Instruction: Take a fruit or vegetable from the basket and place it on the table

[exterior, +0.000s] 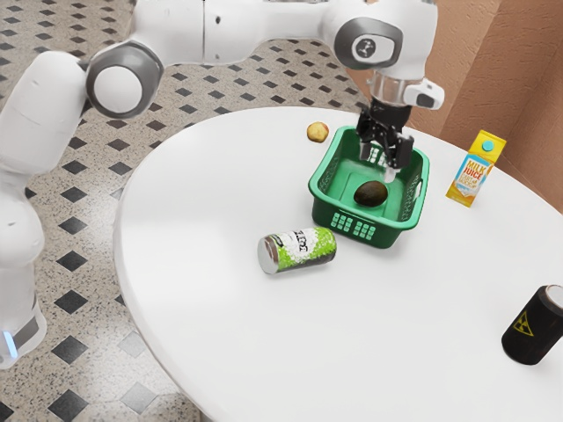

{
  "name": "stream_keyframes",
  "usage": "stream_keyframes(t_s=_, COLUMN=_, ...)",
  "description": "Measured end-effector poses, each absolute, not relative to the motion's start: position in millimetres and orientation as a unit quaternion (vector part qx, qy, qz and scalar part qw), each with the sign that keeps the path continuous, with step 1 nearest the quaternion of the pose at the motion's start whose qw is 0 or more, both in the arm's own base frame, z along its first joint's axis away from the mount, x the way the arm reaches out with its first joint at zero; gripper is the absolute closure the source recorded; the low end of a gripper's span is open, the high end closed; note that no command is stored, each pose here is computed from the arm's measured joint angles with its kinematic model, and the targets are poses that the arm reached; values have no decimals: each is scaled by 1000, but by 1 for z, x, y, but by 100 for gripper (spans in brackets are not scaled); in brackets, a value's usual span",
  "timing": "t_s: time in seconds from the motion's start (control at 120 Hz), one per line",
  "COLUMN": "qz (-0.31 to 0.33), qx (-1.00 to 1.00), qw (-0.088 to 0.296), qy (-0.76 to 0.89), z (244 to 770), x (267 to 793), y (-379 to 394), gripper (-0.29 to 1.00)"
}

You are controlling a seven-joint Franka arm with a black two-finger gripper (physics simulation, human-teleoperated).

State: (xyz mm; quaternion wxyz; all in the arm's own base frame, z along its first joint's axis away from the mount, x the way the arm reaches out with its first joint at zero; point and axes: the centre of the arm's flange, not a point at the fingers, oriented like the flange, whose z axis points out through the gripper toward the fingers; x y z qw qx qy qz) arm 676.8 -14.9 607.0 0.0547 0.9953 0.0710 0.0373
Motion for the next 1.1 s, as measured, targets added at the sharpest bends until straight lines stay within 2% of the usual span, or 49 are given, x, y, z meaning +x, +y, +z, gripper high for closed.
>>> stream_keyframes(t_s=0.167, qz=91, qx=990, qw=36, qy=97, z=570, x=722, y=31, gripper=0)
stream_keyframes(t_s=0.425, qz=163, qx=981, qw=-17, qy=102, z=527, x=767, y=71, gripper=0)
stream_keyframes(t_s=0.533, qz=162, qx=981, qw=-26, qy=101, z=493, x=778, y=85, gripper=0)
stream_keyframes(t_s=0.733, qz=169, qx=980, qw=-34, qy=97, z=467, x=787, y=99, gripper=0)
stream_keyframes(t_s=1.1, qz=166, qx=982, qw=-38, qy=82, z=450, x=792, y=95, gripper=0)
